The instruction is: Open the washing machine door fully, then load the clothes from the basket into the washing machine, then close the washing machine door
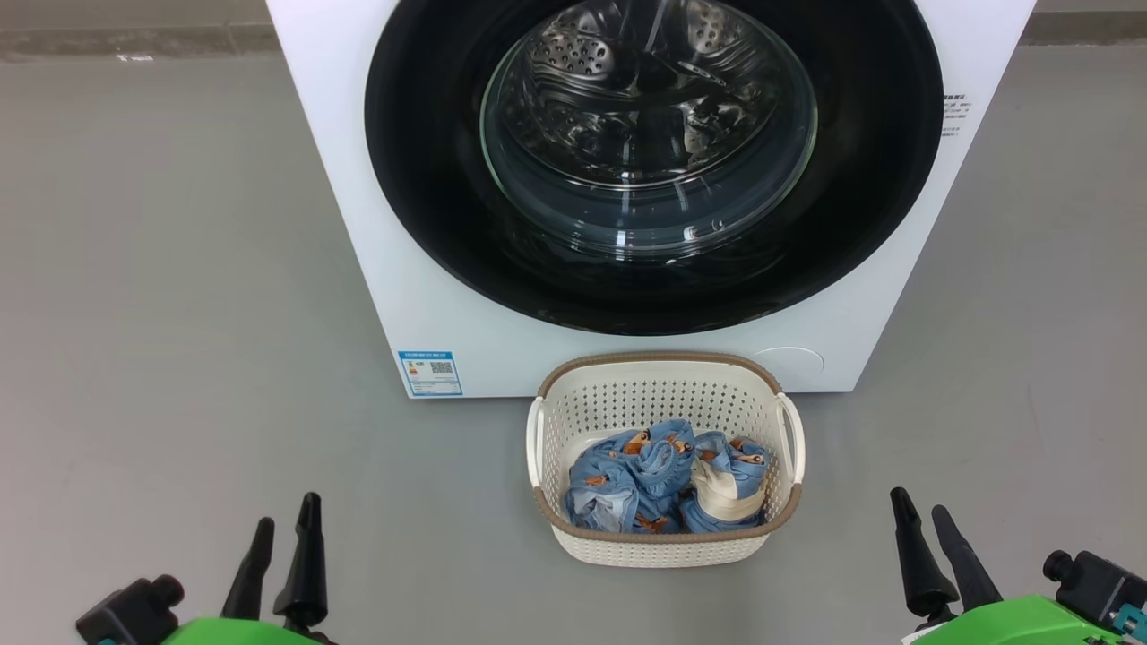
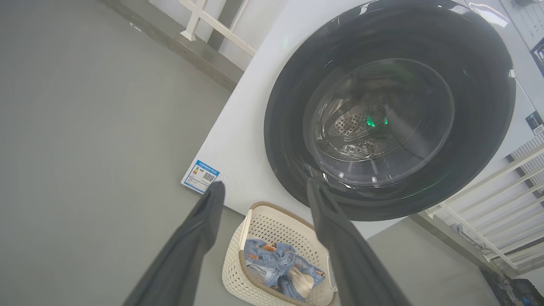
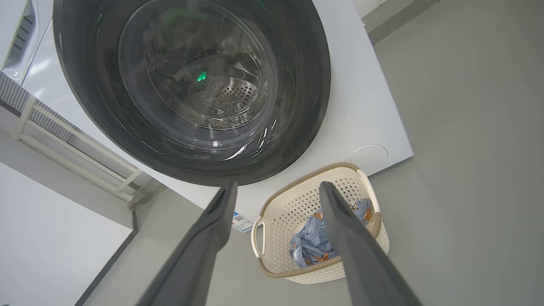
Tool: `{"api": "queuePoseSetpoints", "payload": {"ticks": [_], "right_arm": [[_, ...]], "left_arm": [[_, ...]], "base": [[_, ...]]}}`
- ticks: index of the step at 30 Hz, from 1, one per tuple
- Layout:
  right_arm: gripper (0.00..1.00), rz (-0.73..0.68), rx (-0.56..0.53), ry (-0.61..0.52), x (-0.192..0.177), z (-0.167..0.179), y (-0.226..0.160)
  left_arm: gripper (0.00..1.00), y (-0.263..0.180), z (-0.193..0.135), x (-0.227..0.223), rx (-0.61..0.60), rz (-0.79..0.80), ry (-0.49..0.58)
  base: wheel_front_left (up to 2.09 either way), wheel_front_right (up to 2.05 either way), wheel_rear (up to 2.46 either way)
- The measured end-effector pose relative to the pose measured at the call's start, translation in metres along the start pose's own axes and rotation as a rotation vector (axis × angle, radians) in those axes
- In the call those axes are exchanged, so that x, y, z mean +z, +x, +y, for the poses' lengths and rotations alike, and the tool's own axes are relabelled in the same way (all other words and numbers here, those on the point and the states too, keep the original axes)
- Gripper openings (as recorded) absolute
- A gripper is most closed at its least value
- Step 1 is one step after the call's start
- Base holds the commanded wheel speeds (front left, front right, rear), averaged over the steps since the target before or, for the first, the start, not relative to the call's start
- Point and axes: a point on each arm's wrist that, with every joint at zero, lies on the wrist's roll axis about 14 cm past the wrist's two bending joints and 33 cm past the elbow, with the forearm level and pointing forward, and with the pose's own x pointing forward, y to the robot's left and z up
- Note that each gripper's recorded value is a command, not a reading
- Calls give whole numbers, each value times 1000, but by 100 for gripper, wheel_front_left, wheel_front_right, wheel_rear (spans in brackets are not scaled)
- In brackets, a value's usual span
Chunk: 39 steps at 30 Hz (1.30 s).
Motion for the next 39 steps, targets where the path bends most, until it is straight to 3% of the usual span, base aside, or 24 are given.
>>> {"api": "queuePoseSetpoints", "payload": {"ticks": [39], "right_arm": [[100, -64, 75, -407, 10, 11, -6]], "left_arm": [[100, -1, -21, -3, -115, -28, 408]], "base": [[0, 0, 0]]}}
